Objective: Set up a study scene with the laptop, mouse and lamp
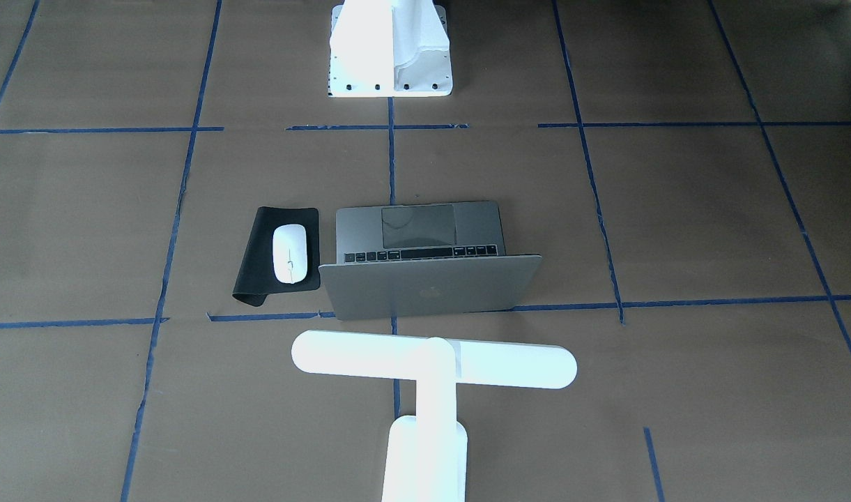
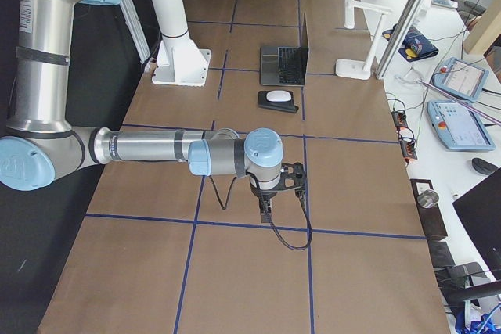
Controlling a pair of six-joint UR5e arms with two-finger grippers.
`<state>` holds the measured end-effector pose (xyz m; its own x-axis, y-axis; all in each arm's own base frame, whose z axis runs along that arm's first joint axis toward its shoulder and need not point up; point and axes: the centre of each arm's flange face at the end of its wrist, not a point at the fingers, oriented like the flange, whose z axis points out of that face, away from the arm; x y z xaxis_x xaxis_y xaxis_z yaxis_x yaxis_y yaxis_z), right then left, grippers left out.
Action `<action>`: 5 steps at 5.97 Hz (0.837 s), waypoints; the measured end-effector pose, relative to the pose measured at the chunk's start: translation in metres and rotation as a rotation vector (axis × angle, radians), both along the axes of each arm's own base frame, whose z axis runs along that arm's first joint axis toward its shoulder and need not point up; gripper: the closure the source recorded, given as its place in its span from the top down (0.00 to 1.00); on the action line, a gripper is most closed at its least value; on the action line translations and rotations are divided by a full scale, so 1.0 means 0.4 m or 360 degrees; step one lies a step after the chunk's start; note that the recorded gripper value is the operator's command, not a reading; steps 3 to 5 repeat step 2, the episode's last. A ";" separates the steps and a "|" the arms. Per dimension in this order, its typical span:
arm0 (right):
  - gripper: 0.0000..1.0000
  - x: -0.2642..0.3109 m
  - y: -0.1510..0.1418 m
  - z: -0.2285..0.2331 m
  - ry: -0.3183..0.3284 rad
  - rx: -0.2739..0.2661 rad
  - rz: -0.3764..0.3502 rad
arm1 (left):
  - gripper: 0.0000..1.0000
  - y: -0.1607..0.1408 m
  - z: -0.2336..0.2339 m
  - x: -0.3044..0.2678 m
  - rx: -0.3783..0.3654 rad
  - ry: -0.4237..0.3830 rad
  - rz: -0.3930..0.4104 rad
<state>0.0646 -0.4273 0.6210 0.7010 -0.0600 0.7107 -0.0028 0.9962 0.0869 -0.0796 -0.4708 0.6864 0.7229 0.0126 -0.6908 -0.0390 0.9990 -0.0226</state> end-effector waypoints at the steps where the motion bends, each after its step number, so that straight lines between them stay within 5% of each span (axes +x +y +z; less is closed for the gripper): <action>1: 1.00 0.000 -0.002 -0.002 0.0000 0.0003 0.0000 | 1.00 0.000 0.000 0.000 0.0001 0.0000 0.0000; 5: 1.00 0.000 -0.004 -0.003 0.0001 0.0004 0.0000 | 1.00 0.000 -0.001 0.000 0.0004 0.0000 0.0000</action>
